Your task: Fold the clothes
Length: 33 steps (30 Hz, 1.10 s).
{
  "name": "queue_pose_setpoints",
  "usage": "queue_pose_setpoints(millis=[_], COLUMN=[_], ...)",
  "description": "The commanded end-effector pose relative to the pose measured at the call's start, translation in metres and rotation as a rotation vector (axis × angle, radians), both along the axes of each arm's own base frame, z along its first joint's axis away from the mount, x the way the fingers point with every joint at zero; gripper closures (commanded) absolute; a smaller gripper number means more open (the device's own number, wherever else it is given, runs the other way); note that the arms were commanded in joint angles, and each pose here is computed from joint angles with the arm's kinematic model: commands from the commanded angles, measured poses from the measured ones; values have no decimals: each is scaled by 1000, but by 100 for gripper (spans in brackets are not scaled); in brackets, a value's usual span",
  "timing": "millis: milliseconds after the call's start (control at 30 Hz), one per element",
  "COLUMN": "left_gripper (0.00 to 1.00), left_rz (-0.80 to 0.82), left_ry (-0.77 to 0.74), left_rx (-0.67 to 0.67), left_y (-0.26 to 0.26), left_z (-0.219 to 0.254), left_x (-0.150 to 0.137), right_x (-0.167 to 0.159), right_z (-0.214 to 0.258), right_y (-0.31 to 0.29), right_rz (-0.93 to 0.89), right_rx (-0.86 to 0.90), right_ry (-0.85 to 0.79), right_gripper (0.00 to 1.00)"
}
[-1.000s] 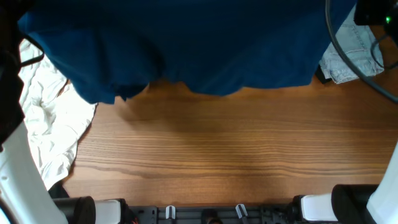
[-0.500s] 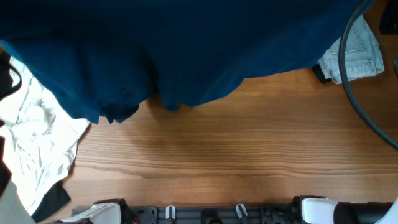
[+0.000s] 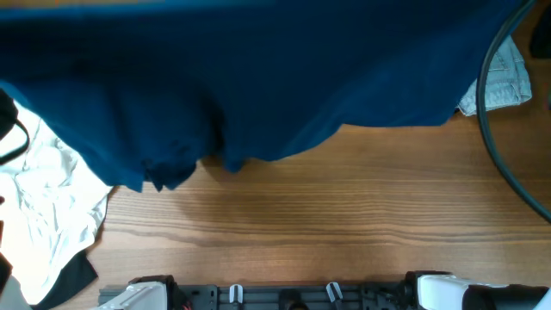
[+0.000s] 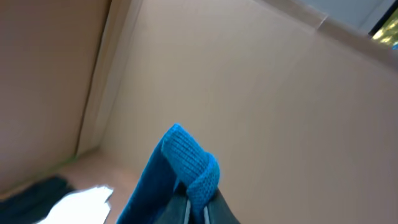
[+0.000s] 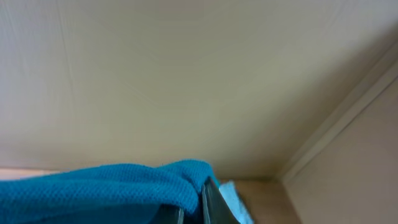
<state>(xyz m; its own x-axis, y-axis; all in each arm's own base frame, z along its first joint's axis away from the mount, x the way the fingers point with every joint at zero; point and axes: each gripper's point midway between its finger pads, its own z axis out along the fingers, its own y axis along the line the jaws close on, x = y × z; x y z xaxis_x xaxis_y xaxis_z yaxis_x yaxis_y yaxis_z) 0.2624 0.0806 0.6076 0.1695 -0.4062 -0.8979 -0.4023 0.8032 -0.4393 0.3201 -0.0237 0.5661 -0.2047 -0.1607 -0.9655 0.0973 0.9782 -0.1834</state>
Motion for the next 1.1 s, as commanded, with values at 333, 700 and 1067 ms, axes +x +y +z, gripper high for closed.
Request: queue_pose_setpoints(millis=[333,700,1067], left_gripper=[96,96,96], left_rz=[70,-54,85], left_ry=[384,668,-126], left_rx=[-222,-315,49], left_y=[3,-15,18], left_z=[-108,-219,-32], left_x=[-12,151,233], right_x=[-1,98,194], right_z=[-111,-216,-48], right_y=[10,20,-10], right_rz=[-62,-17,-55], right_rx=[311,305,151], right_ry=[436,731,-78], right_gripper=[96,96,96])
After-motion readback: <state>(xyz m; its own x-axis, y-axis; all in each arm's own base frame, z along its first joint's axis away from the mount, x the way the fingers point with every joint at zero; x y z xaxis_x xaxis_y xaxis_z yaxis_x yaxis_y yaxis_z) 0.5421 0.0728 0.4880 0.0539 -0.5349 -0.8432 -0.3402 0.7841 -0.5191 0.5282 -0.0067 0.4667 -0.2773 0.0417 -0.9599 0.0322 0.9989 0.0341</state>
